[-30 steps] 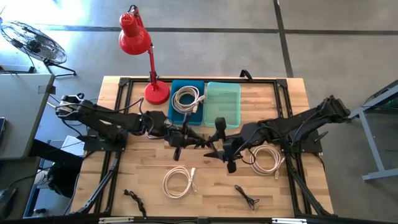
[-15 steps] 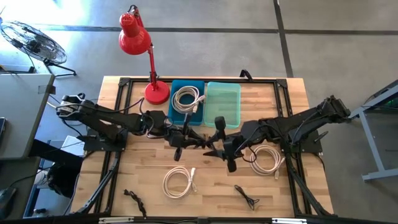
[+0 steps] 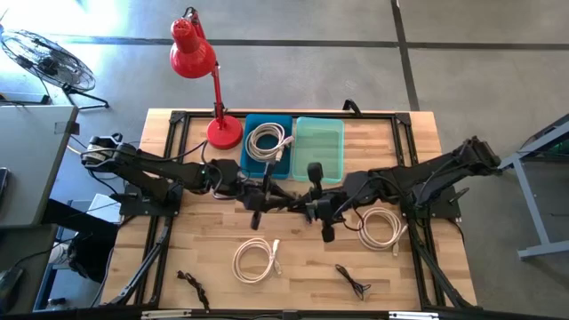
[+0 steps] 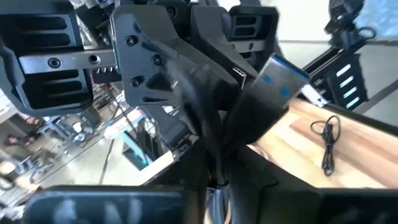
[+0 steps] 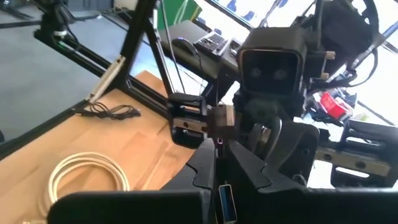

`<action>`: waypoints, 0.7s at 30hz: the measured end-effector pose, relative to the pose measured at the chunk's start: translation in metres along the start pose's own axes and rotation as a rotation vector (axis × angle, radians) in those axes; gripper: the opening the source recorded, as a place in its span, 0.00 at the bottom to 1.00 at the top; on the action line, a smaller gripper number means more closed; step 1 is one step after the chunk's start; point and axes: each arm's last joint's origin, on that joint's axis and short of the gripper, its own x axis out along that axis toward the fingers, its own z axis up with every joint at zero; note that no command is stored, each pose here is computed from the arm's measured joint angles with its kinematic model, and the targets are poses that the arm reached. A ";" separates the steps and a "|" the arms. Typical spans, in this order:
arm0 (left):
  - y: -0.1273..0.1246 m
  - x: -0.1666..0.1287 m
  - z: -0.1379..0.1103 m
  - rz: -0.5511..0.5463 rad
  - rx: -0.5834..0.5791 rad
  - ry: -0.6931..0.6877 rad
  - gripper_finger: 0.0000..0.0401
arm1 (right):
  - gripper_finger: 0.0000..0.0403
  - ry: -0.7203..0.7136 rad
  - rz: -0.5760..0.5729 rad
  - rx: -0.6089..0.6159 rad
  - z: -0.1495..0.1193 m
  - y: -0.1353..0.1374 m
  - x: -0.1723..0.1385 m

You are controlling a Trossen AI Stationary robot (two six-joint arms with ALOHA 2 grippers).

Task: Pick & Place USB Port
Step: Put the black USB cable into the green bin

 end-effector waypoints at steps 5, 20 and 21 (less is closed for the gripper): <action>-0.001 0.000 -0.004 0.032 -0.011 0.069 0.26 | 0.03 0.034 -0.013 0.014 -0.005 0.001 0.001; 0.007 -0.021 -0.003 0.192 0.028 0.285 0.34 | 0.03 0.143 -0.053 0.010 -0.016 0.013 0.001; 0.008 -0.023 -0.003 0.209 0.042 0.312 0.34 | 0.03 0.153 -0.046 0.009 -0.017 0.015 0.000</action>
